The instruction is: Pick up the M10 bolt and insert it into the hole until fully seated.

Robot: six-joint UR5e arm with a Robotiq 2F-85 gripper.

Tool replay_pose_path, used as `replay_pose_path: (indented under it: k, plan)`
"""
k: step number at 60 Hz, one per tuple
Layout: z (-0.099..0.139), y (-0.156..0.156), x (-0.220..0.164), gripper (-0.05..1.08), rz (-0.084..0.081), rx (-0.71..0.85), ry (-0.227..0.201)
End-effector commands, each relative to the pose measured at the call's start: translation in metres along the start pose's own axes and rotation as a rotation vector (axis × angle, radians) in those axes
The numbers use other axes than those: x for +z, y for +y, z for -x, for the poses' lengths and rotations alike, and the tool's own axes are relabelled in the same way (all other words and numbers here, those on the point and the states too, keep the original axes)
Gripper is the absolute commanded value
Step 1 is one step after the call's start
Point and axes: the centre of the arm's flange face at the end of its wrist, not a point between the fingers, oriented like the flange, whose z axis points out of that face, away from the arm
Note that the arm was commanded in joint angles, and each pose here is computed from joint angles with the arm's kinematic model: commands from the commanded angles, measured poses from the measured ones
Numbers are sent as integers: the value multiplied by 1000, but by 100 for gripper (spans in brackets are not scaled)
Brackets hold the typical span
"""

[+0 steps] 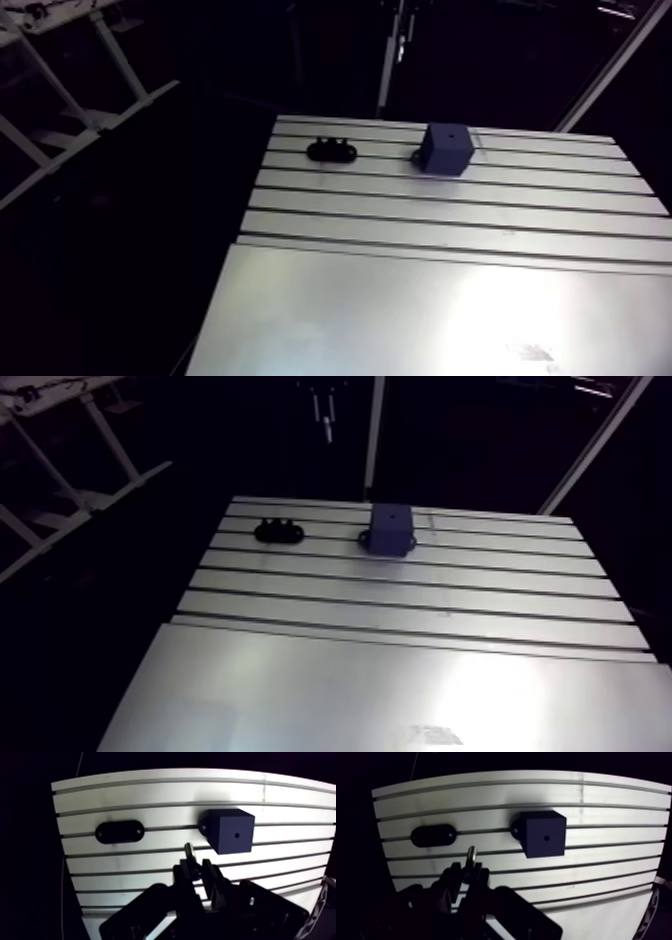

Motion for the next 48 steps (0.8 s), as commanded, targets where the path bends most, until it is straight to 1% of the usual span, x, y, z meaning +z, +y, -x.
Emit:
replay_pose_path:
  k: [1,4,6,10,12,18,28,34,37,38,40,43,46,48]
  plan:
    - [-16,51,-14,108,2,-2,-113]
    - [-18,53,-12,108,1,1,-126]
    - [-21,59,-5,108,1,6,-150]
    - [-23,63,-4,108,-1,11,-154]
    - [-25,74,-2,108,-4,10,-166]
    - [-26,89,1,107,-9,18,-174]
    - [-26,92,7,107,-8,21,-183]
    - [-27,98,10,108,-10,30,-190]
    - [-30,102,20,107,-11,34,-207]
    - [-30,102,20,107,-11,34,-207]
    - [-31,104,29,107,-9,38,-222]
    - [-31,105,32,107,-8,39,-226]
    - [-30,108,37,108,-3,42,-234]
    - [-30,111,39,107,-5,46,-238]
